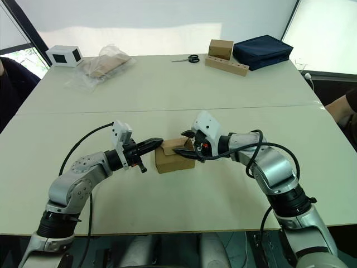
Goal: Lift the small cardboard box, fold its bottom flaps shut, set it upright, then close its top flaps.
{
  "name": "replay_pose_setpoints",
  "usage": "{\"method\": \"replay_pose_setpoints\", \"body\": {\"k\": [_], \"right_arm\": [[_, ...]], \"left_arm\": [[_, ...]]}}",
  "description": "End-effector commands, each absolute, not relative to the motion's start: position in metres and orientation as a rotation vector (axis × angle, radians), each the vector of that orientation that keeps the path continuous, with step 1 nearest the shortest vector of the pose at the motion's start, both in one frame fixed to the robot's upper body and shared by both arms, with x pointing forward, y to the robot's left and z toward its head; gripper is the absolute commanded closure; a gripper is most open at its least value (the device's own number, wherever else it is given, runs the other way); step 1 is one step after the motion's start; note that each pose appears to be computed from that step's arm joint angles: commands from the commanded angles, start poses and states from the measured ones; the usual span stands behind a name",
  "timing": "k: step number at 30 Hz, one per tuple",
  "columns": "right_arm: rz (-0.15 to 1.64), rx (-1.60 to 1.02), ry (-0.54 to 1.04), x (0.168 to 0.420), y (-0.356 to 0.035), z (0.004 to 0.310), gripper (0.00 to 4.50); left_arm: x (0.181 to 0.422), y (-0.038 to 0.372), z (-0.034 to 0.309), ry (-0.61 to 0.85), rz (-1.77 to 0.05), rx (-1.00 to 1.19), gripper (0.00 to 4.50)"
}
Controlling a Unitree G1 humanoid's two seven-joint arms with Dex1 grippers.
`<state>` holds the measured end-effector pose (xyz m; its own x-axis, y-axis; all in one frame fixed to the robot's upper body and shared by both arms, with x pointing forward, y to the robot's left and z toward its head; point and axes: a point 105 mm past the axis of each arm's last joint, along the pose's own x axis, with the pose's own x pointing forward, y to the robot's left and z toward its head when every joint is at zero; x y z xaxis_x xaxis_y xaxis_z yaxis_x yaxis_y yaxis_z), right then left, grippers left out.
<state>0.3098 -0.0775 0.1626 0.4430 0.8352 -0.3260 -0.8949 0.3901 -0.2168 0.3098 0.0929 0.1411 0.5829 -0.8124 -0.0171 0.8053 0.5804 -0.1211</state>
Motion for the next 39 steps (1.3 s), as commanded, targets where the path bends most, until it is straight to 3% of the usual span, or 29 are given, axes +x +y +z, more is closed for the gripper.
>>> {"method": "replay_pose_setpoints", "body": {"k": [1,13,26,39], "right_arm": [[1.106,-0.447,0.135,0.310,-0.077,0.167,1.37],[1.036,-0.563,0.089,0.324,-0.077,0.161,1.37],[1.039,-0.578,0.081,0.322,-0.075,0.158,1.37],[1.158,-0.330,0.085,0.300,-0.065,0.172,1.37]], "left_arm": [[0.309,0.089,0.148,0.053,-0.969,-0.106,4.50],[0.309,0.086,0.148,0.061,-0.979,-0.103,4.50],[0.311,0.082,0.143,0.077,-0.978,-0.067,4.50],[0.309,0.081,0.140,0.084,-0.981,-0.023,4.50]]}}
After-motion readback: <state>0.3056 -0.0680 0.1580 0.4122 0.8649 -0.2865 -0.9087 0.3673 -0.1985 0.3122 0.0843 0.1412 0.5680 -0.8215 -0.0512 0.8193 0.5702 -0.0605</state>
